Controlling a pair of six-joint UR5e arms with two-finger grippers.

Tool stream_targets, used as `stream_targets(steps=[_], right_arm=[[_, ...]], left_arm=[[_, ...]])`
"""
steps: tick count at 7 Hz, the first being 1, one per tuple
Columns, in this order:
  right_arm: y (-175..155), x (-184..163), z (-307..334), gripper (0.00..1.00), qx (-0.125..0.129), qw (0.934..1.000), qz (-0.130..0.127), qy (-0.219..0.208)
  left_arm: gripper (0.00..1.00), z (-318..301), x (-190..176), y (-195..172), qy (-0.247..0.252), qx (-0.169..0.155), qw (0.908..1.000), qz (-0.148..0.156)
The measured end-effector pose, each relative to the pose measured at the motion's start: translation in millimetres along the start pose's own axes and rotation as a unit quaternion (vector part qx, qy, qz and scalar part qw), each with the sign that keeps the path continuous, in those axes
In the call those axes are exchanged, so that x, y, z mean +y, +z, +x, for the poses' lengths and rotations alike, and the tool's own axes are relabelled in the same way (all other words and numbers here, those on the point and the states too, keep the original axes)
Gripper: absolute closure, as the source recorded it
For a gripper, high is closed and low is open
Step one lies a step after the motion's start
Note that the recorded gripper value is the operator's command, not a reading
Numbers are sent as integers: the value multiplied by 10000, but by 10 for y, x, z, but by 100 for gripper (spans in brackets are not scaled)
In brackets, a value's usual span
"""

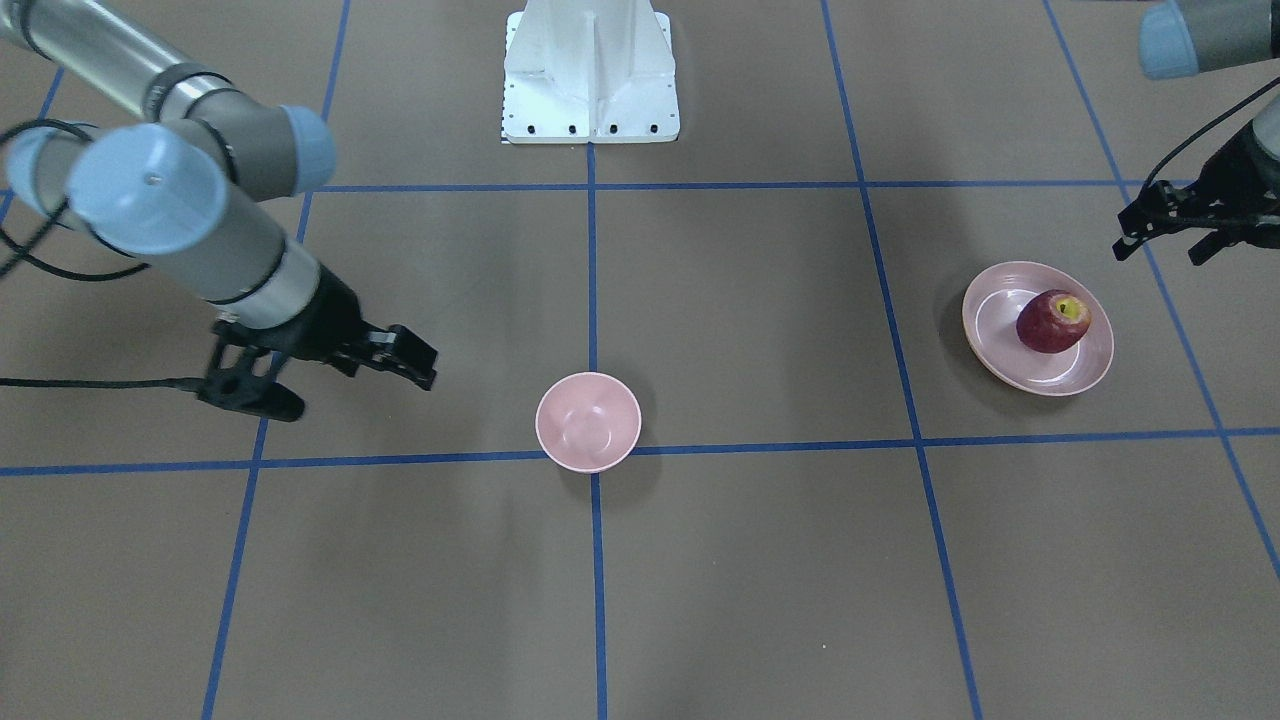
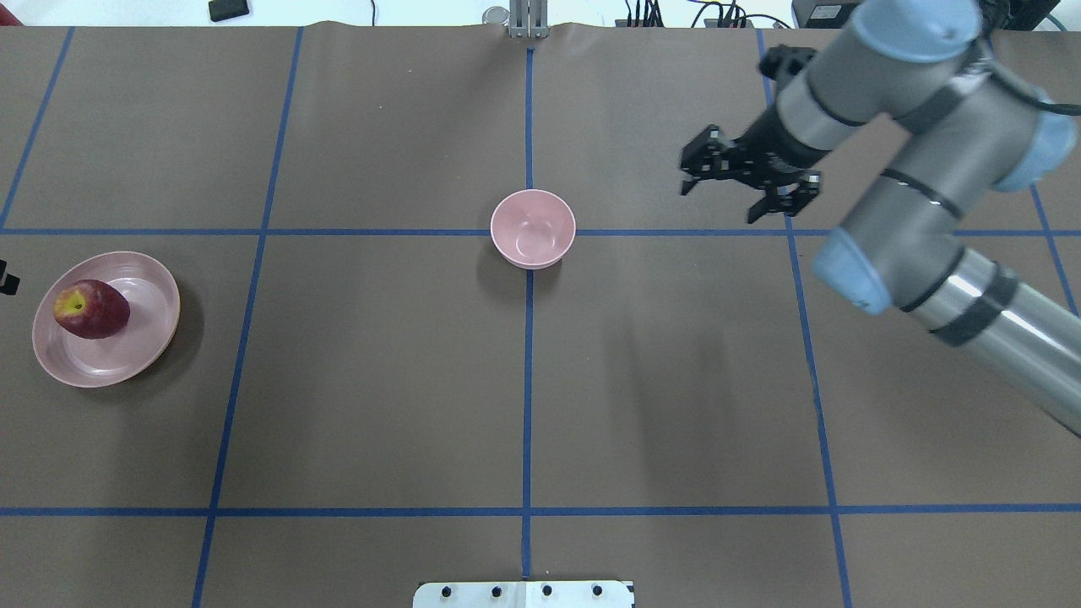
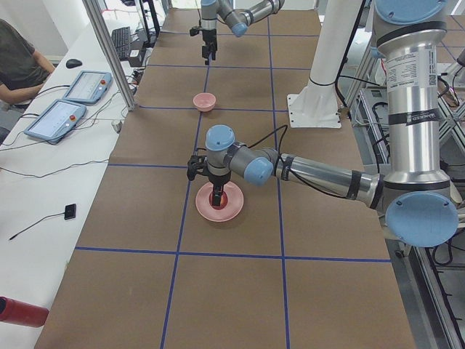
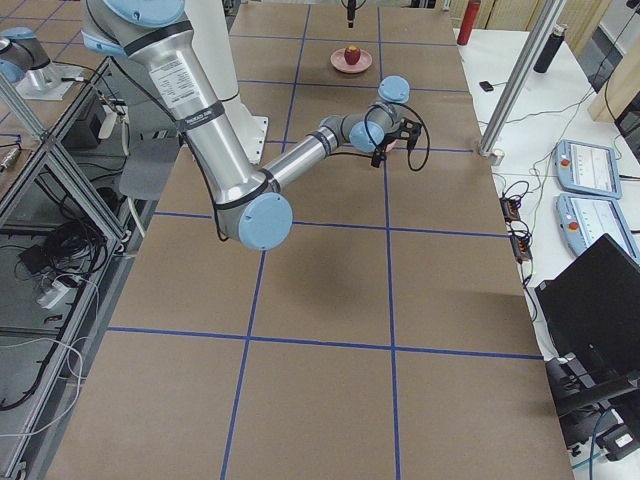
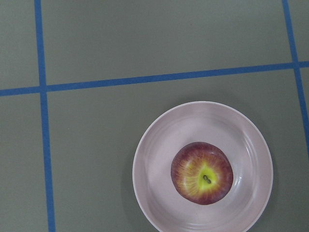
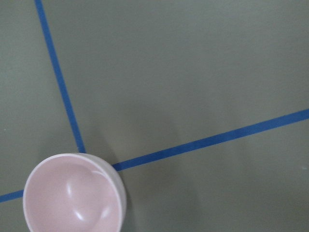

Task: Move apple from plate to bowl
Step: 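Release the bowl and withdraw the right gripper while the left gripper reaches toward the apple, then lower the left gripper onto the apple on the pink plate and close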

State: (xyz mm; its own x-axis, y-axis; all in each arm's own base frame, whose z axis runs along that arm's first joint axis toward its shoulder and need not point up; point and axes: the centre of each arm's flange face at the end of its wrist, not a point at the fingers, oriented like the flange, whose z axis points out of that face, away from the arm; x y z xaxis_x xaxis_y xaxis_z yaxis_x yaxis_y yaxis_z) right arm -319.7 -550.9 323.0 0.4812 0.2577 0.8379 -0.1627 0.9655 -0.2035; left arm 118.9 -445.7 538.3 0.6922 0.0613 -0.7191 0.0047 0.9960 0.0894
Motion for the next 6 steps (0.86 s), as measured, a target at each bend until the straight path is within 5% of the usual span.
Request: stream_targets(steps=[3, 6], right_arm=[[-720, 83, 2230, 0, 498, 9923, 187, -1118], [-761, 288, 3013, 0, 775, 9847, 6, -1561]], left_arm=[[2, 255, -39, 366, -432, 64, 9990, -62], [2, 486, -143, 686, -452, 153, 9987, -170]])
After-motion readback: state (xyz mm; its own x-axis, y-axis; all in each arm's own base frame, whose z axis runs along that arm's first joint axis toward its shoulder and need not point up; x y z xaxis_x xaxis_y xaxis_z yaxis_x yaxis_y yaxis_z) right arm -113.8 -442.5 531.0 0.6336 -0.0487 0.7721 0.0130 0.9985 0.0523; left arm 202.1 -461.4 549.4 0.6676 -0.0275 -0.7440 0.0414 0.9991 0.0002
